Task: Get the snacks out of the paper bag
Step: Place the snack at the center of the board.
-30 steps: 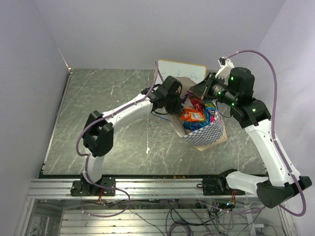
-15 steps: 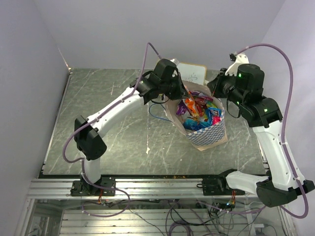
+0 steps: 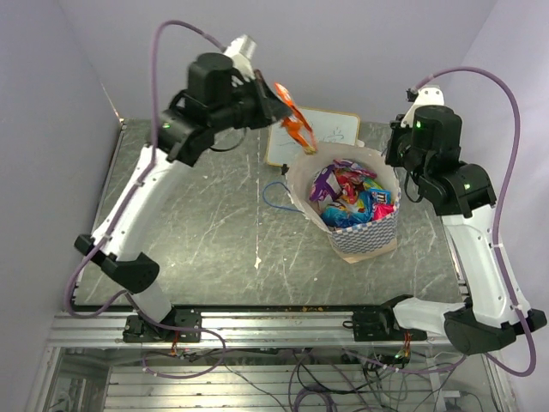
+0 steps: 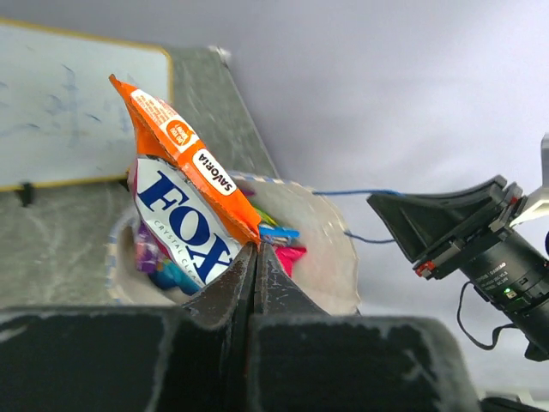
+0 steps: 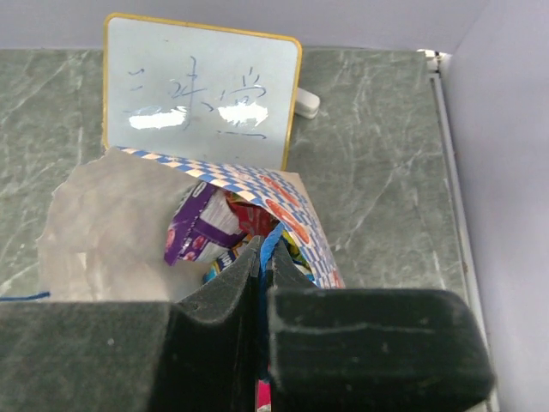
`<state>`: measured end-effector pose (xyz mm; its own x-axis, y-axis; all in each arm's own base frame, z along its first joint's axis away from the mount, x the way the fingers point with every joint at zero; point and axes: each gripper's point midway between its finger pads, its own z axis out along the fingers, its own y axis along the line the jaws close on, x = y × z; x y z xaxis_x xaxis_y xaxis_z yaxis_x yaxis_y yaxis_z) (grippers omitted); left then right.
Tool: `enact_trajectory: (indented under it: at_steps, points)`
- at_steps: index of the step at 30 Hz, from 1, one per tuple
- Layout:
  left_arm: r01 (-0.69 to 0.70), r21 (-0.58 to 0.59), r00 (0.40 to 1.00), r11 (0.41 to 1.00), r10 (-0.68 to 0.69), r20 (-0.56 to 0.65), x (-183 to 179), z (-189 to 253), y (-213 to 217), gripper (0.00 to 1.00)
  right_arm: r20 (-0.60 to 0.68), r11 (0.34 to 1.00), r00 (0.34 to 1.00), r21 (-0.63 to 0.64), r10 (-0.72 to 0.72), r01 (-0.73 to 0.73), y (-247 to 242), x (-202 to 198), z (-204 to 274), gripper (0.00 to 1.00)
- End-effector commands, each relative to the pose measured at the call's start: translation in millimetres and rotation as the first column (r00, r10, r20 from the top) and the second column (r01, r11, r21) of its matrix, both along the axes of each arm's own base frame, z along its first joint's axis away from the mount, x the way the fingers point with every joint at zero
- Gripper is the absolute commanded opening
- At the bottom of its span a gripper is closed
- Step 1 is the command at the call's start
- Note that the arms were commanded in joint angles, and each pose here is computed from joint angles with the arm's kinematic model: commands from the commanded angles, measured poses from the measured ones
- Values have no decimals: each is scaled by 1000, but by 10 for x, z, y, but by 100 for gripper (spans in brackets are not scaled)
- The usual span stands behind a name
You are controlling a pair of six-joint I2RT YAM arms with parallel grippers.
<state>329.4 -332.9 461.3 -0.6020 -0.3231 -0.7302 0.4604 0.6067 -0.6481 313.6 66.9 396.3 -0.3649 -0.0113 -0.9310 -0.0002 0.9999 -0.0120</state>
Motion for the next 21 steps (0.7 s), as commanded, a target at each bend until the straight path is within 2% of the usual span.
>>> enact_trajectory:
  at_steps: [1,6,11,14,16,21]
  points:
    - [-108,22,989,994,105,106,58,329,590,7,96,998,995,-42,-34,39,-106,44,326,0]
    - [-291,136,957,947,290,34,261,49,1310,7,102,1000,995,-29,15,-12,-5,75,315,0]
    - [-447,207,882,870,467,-57,419,-303,1943,7,84,999,996,-18,37,-35,56,97,264,0]
    - [-522,242,809,818,564,-164,498,-681,2242,7,71,999,996,-10,48,-48,87,97,228,0]
    - [-584,253,739,771,634,-229,557,-922,2447,7,66,998,996,-5,56,-56,105,92,204,0]
    - [-669,243,599,702,703,-382,759,-1520,2761,7,55,998,996,3,66,-66,122,72,161,0]
